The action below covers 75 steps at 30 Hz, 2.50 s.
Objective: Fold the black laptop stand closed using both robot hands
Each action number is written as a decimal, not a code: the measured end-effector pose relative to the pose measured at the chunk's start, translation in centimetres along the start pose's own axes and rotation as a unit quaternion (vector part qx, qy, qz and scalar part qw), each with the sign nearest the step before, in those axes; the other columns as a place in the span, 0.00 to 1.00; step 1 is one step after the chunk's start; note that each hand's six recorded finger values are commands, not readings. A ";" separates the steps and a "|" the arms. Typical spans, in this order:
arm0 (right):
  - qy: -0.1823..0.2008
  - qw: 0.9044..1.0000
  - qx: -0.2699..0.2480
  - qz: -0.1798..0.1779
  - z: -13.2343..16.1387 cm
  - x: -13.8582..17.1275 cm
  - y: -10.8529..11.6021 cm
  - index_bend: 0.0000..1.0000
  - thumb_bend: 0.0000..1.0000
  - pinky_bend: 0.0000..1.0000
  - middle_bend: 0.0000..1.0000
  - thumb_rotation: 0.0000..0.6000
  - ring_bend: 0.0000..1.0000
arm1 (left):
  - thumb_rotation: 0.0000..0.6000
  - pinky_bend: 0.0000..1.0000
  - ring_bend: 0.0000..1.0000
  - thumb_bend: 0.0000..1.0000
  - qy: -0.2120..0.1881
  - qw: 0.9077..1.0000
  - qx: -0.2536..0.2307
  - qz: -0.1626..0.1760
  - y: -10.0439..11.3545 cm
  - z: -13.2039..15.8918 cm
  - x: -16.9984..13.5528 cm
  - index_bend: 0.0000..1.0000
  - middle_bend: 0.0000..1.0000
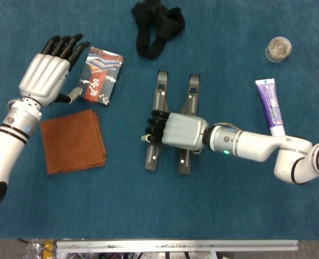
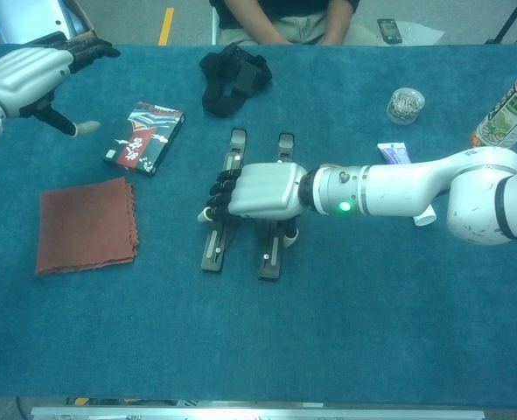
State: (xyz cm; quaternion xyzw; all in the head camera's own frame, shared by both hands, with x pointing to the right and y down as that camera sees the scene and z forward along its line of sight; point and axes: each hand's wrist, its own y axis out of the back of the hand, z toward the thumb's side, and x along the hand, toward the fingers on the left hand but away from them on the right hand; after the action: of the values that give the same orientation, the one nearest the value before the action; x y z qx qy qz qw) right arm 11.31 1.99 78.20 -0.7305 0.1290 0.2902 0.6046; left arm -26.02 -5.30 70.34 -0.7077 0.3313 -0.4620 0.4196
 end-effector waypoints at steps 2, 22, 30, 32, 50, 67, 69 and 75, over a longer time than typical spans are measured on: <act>-0.001 1.000 -0.003 -0.001 0.0 0.0 0.1 0.00 0.07 0.00 0.20 1.00 0.00 | 1.00 0.00 0.00 0.28 0.000 1.000 0.000 0.000 0.0 0.0 0.1 0.00 0.00; -0.011 0.999 -0.028 -0.022 -0.4 -0.1 0.7 0.00 0.23 0.00 0.43 1.00 0.11 | 1.00 0.00 0.00 0.28 -0.002 1.000 -0.001 -0.006 -0.5 0.2 0.3 0.00 0.00; -0.012 0.999 -0.030 -0.028 -0.4 -0.1 0.8 0.00 0.25 0.00 0.46 1.00 0.14 | 1.00 0.00 0.00 0.28 -0.005 1.000 0.000 -0.007 -0.6 0.4 0.3 0.00 0.00; -0.012 0.999 -0.030 -0.029 -0.3 -0.1 0.8 0.00 0.24 0.00 0.40 1.00 0.12 | 1.00 0.00 0.00 0.28 -0.005 1.000 0.000 -0.007 -0.5 0.4 0.3 0.00 0.00; -0.107 0.983 -0.072 -0.129 -2.6 4.8 3.3 0.00 0.21 0.00 0.02 1.00 0.00 | 1.00 0.00 0.00 0.28 -0.003 1.000 0.015 0.011 0.2 0.0 -1.3 0.00 0.00; -0.405 0.886 -0.113 -0.197 -7.4 21.8 1.5 0.06 0.24 0.01 0.19 1.00 0.03 | 1.00 0.00 0.00 0.28 0.059 0.996 0.050 0.054 1.8 -4.1 -6.8 0.00 0.00; -0.429 0.875 -0.114 -0.193 -7.4 23.6 0.9 0.06 0.24 0.01 0.19 1.00 0.03 | 1.00 0.00 0.00 0.28 0.071 0.994 0.056 0.058 1.8 -4.8 -7.9 0.00 0.00; -0.491 0.843 -0.122 -0.184 -6.6 28.2 -1.1 0.07 0.24 0.01 0.19 1.00 0.03 | 1.00 0.00 0.00 0.28 0.105 0.990 0.061 0.072 1.9 -6.4 -11.3 0.00 0.00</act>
State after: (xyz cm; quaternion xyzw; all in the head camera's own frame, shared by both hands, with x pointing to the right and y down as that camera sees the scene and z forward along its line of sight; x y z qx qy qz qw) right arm 36.18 0.54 63.43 -0.5705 -0.3580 0.5081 0.5368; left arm -36.09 1.72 65.81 -0.6028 0.3942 -0.5218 0.4571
